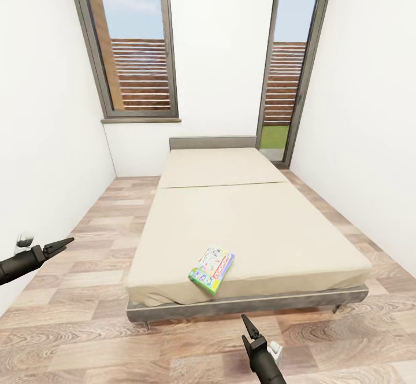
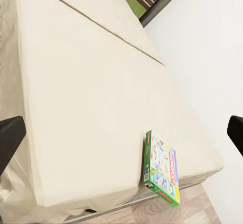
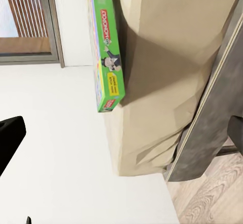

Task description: Put all the toys in the child's room - the three board games (two on the bed and one on the table), the two jigsaw puzzles on the table, and the tennis ball on the table - inside the toy box on the table in the child's room.

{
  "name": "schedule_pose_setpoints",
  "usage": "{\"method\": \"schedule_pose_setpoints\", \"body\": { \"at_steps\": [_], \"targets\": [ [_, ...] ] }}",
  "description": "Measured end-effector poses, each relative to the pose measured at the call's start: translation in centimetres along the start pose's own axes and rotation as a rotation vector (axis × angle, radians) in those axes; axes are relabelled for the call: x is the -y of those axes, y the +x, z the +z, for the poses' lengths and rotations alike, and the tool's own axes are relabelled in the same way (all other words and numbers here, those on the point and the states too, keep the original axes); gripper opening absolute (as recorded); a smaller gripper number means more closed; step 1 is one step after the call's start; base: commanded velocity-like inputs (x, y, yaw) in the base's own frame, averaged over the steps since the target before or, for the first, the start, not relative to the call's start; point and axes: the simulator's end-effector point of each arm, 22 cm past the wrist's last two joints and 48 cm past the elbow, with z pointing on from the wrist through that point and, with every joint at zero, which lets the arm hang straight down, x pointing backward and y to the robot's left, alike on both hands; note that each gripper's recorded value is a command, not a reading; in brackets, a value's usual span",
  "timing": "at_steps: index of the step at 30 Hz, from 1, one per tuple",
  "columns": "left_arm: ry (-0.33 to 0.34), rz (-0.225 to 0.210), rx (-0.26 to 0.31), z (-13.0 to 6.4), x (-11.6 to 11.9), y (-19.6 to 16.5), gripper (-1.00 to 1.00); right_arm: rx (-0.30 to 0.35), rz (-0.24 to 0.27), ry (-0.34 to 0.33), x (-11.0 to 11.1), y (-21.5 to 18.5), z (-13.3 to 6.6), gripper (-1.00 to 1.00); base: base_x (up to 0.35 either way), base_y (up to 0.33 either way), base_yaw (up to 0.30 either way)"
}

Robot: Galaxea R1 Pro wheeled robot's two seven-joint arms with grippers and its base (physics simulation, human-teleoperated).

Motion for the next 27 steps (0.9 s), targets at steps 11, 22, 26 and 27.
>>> {"method": "schedule_pose_setpoints", "body": {
  "at_steps": [11, 22, 26, 27],
  "targets": [
    [0.001, 0.0, 0.0, 0.04, 0.04, 0.03, 1.0, 0.0, -0.001, 0.0, -0.01, -0.01, 0.0, 1.0, 0.045, 0.023, 0.0],
    [0.002, -0.001, 0.0, 0.08, 0.04, 0.06, 1.0, 0.0, 0.0, 0.0, 0.0, -0.01, 0.01, 1.0, 0.081, 0.052, 0.0],
    [0.002, 0.0, 0.0, 0.08, 0.05, 0.05, 1.0, 0.001, -0.001, 0.001, 0.01, -0.02, 0.01, 1.0, 0.016, 0.145, 0.0],
    [0.002, 0.0, 0.0, 0.08, 0.05, 0.05, 1.0, 0.001, -0.001, 0.0, 0.0, -0.02, 0.01, 1.0, 0.036, 0.119, 0.0]
  ]
}}
